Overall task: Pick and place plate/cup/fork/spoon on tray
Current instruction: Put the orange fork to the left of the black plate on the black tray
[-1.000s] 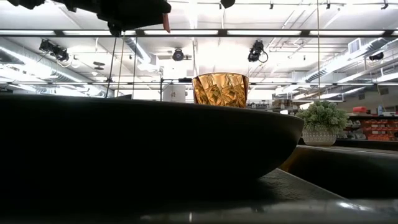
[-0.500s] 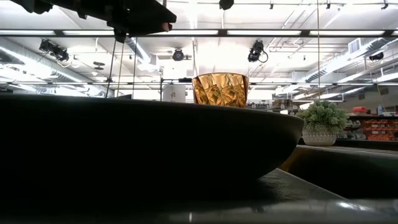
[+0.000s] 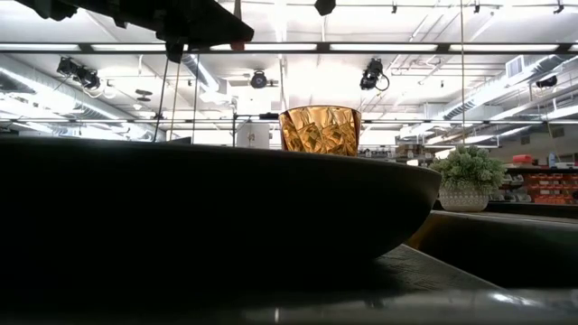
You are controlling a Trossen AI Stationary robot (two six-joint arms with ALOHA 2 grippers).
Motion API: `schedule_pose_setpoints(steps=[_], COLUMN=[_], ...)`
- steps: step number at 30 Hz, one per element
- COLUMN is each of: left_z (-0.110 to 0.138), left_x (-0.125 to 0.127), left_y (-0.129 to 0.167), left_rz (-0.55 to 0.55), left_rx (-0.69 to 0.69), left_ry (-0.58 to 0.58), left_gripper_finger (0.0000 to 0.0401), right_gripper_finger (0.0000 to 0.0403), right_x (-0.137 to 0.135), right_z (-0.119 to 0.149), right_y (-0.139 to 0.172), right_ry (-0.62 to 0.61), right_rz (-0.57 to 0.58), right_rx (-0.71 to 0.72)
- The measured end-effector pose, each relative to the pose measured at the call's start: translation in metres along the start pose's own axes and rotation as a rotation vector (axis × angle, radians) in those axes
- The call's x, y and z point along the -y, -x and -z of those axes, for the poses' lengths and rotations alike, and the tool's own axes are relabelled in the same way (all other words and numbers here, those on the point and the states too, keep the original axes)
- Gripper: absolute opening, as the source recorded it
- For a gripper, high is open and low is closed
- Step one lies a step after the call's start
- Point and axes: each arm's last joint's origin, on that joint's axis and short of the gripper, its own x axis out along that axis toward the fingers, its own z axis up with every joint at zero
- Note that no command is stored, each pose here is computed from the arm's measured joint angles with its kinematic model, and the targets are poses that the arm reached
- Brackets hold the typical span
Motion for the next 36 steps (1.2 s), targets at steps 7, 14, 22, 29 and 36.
schedule_pose_setpoints(steps=[7,14,22,29,36], left_z=[-0.001,0.003,0.036,0.053,0.07], left_x=[0.001,-0.005,0.008,0.02,0.034], left_y=[0.001,0.013,0.059,0.105,0.143], left_rz=[0.024,0.214,0.245,0.114,0.008], left_rx=[0.003,-0.186,-0.653,-0.809,-0.868], left_ry=[0.009,0.128,0.41,0.613,0.829], left_gripper_finger=[0.0012,0.0012,0.0018,0.0013,0.0013], right_gripper_finger=[0.0131,0.0179,0.0181,0.0179,0.017], right_x=[-0.003,-0.013,-0.012,0.02,0.044], right_z=[0.003,0.01,-0.008,-0.06,-0.086], right_y=[0.003,0.025,0.078,0.116,0.13], right_ry=[0.032,0.126,0.211,0.255,0.277], right_rz=[-0.006,-0.08,-0.155,-0.174,-0.133], right_rx=[-0.024,-0.162,-0.332,-0.309,-0.268])
